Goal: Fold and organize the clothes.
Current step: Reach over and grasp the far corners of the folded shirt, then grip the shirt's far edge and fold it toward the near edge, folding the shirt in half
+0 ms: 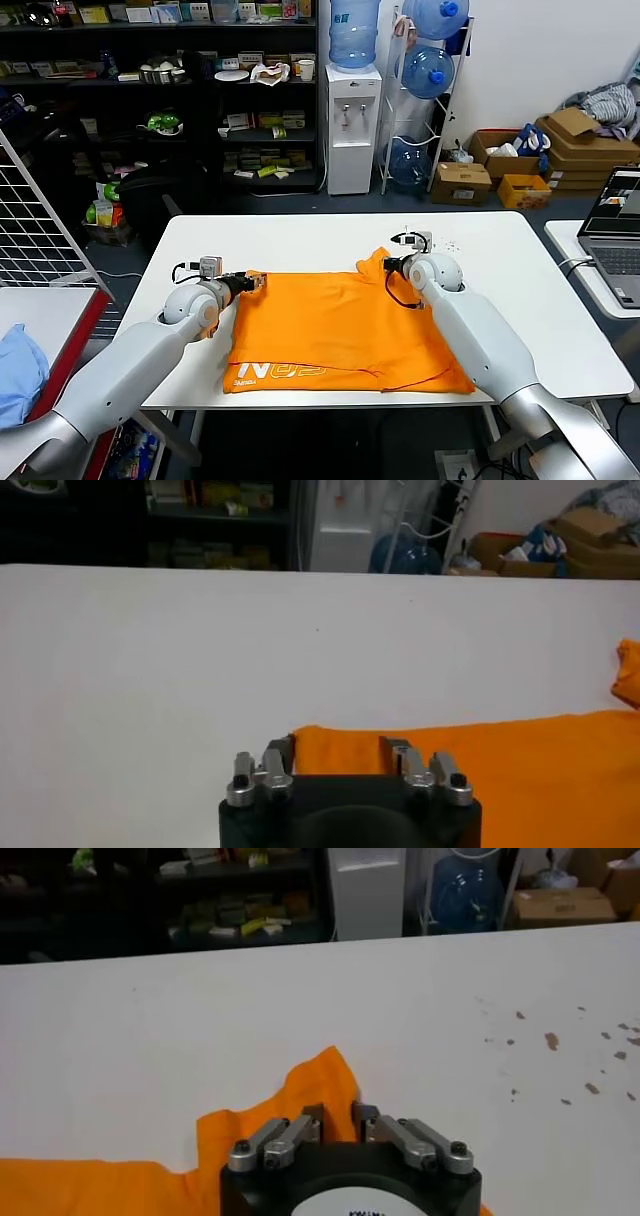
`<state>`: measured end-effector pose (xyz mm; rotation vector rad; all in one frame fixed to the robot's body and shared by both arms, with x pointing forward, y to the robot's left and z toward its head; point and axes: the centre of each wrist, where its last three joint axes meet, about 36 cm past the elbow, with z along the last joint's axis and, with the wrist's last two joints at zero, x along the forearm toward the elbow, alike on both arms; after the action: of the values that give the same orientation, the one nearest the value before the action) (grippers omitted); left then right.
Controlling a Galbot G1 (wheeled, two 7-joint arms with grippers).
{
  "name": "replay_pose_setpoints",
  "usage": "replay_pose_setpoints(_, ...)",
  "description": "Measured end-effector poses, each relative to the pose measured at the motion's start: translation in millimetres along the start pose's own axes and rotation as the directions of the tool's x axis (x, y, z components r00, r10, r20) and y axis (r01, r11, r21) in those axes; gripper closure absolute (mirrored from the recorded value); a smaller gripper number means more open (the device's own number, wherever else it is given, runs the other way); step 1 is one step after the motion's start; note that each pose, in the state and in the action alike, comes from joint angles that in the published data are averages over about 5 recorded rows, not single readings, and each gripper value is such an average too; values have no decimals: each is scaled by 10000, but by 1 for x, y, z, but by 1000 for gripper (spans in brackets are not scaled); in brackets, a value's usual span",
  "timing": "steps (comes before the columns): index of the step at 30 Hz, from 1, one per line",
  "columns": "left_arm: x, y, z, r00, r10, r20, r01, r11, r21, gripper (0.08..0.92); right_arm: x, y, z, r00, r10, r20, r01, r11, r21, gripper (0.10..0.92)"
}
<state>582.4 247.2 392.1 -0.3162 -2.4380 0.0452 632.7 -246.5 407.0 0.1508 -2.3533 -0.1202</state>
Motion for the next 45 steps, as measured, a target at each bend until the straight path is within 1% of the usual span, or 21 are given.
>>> replay_pose_setpoints(2,0,-1,0,10000,6,8,-6,10000,1,521,1,0,0,10000,-34,60,34,10000,-1,878)
replay_pose_setpoints(5,-1,-2,1,10000,-8,29,8,10000,8,608,3,0,0,9998,-93,196,93,10000,-2,900)
replay_pose_setpoints(13,-2,-5,-1,9998,-87,205,87,10000,-3,841,9,-5,2,9973,-245,693,252,9996,-101,900)
replay_pose_setpoints(16,0,-5,-2,9995,-131,297,130,9999,23,899,14,-8,2,9962,-268,826,281,9995,-147,900)
replay_pose_setpoints(22,9,-2,-2,9990,-177,417,173,9998,110,907,30,-14,5,9938,-330,1064,360,9990,-269,900)
replay_pose_setpoints(27,24,-1,0,9986,-125,515,117,9998,157,907,50,-20,10,9918,-406,1209,450,9984,-337,900)
replay_pose_setpoints(34,54,-4,10,9984,43,562,-50,9999,126,907,89,-31,25,9918,-418,1208,456,9985,-291,900)
replay_pose_setpoints(45,106,-16,34,9975,425,560,-420,9991,-106,907,154,-46,59,9945,-524,907,528,9986,-16,900)
